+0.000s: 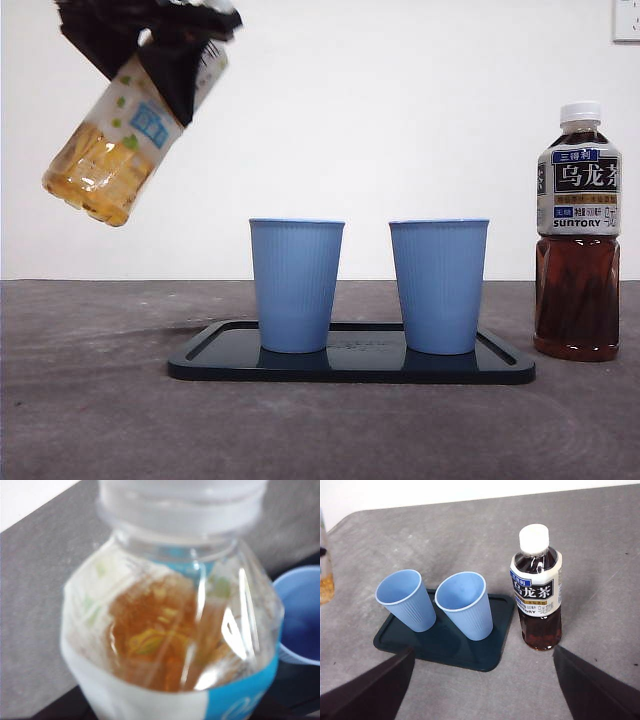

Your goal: Pour the drink into the cup

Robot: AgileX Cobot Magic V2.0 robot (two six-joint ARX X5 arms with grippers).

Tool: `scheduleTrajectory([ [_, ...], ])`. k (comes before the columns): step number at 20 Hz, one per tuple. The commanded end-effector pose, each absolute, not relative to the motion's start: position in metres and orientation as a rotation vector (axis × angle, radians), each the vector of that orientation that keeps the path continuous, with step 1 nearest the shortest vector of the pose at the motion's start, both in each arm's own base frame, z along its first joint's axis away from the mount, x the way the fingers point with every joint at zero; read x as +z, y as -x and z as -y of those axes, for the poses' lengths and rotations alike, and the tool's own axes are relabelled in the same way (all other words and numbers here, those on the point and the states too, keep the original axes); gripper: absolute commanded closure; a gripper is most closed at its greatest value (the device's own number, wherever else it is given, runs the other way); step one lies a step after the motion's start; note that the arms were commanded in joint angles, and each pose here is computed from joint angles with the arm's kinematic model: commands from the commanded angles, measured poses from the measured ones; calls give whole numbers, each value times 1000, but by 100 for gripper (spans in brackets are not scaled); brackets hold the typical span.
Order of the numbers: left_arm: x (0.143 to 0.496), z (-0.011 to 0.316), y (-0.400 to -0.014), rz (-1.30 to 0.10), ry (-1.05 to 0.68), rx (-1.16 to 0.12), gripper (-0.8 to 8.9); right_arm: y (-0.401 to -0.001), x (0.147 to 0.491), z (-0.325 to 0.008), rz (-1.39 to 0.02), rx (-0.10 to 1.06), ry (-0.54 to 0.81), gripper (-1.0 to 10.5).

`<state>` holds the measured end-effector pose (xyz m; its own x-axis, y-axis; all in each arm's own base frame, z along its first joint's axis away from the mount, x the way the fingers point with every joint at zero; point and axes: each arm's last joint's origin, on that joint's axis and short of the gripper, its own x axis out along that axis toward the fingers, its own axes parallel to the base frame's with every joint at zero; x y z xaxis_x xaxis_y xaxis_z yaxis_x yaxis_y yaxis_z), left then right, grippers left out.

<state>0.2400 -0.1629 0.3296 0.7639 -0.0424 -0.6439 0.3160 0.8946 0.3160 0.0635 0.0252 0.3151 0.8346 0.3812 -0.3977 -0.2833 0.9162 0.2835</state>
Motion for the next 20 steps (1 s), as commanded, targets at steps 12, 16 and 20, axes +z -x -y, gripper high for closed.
scheduleTrajectory([
  [12, 254, 121, -248, -371, -36, -181, 704, -62, 319, -25, -458, 356, -205, 504],
  [16, 250, 121, -247, -352, -8, -180, 704, -61, 315, -24, -499, 348, -199, 504],
  [20, 239, 120, -245, -348, 17, -177, 704, -60, 314, -24, -512, 347, -196, 504],
])
